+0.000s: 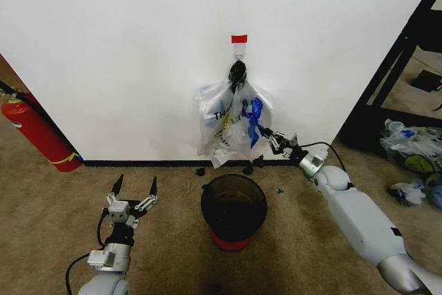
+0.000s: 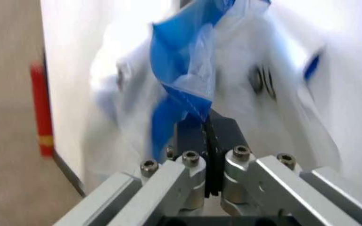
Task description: Pick up the garbage bag from the wall and place it over the trash bin.
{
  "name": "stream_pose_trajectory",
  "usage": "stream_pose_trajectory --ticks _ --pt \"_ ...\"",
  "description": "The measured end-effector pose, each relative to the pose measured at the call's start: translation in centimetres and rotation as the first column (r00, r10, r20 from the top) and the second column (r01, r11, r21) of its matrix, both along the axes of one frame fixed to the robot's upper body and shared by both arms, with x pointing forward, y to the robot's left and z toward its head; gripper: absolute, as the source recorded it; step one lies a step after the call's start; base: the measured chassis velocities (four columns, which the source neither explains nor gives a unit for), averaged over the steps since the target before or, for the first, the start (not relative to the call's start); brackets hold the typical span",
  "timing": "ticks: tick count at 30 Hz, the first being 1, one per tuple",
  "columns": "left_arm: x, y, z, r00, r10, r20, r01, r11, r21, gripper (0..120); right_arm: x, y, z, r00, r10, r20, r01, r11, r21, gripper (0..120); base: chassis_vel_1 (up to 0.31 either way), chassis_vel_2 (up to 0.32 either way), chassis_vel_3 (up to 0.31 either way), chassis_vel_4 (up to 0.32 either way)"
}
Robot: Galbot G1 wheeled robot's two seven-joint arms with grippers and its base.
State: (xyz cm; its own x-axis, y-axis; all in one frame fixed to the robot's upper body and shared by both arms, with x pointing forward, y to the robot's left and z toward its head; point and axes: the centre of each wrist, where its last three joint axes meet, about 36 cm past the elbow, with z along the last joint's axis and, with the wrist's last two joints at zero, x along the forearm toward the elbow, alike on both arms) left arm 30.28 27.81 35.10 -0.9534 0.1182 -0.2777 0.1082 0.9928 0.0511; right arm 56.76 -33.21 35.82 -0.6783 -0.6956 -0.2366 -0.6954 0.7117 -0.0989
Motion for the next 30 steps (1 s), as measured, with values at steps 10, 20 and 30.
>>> stream_pose_trajectory --ticks 10,20,30 --pt "4.8 -2.8 5.2 0.961 -0.257 0.1 0.251 0.966 0.067 100 -4.3 3.7 2.7 0.988 0.121 -0.095 -0.089 0.954 0.287 0 0.0 0.0 0.0 0.0" --pt "7.5 -10.7 5.1 0.904 -0.427 0.011 0.427 0.904 -0.029 100 -7.8 4.5 0.8 0.975 0.15 -0.167 -0.079 0.925 0.371 0 0.0 0.0 0.0 0.0" --pt "10.7 -15.8 5.3 0.872 -0.48 -0.089 0.479 0.877 -0.042 100 -9.2 5.8 0.2 0.968 0.178 -0.176 -0.078 0.883 0.463 0 0.0 0.0 0.0 0.0"
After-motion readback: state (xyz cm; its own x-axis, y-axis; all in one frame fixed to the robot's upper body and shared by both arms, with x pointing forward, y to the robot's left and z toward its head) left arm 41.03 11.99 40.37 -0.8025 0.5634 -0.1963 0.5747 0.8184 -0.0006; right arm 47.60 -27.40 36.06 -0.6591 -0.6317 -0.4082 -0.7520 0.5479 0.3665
